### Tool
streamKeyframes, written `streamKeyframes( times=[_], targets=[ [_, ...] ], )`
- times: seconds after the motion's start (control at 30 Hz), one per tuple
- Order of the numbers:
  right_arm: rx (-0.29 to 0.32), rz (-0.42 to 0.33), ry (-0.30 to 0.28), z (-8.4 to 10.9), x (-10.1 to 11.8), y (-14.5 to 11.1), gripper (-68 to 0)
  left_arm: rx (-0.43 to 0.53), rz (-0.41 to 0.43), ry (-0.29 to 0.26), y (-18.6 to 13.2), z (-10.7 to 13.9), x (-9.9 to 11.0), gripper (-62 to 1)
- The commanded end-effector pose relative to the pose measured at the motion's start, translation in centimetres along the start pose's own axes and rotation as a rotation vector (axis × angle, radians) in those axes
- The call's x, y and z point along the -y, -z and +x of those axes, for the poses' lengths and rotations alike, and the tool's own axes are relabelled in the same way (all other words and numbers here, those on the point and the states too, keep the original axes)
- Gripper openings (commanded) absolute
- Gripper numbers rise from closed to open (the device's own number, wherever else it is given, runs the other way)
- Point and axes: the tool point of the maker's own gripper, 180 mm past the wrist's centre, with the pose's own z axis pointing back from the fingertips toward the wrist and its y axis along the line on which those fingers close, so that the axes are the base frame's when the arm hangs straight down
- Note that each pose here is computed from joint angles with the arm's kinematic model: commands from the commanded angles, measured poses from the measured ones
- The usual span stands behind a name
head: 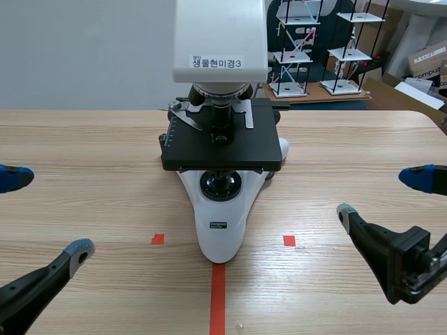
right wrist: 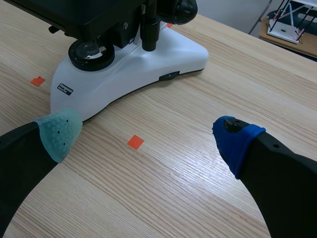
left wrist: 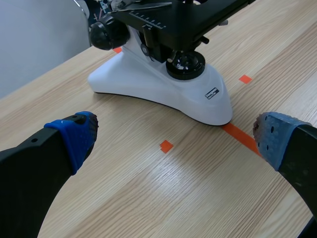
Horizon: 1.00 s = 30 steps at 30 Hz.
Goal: Return to the home posture
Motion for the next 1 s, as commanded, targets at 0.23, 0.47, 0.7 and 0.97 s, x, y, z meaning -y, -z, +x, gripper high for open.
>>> streamKeyframes(
  times=[0.23, 0.47, 0.7, 0.97],
  targets=[
    [0.024, -0.008, -0.001, 0.69, 0.28, -0.04, -9.8, 0.043, 0.017, -0.016, 0.16, 0.92, -0.05, 1.4],
    [0.024, -0.008, -0.001, 0.69, 0.28, -0.04, -9.8, 0.042, 0.018, -0.016, 0.16, 0.90, -0.05, 1.4],
    [0.024, -0.008, -0.001, 0.69, 0.28, -0.04, -9.8, 0.039, 0.018, -0.016, 0.16, 0.83, -0.06, 1.4],
    [0.024, -0.008, -0.001, 0.69, 0.28, -0.04, -9.8, 0.037, 0.018, -0.016, 0.15, 0.79, -0.06, 1.4]
  ],
)
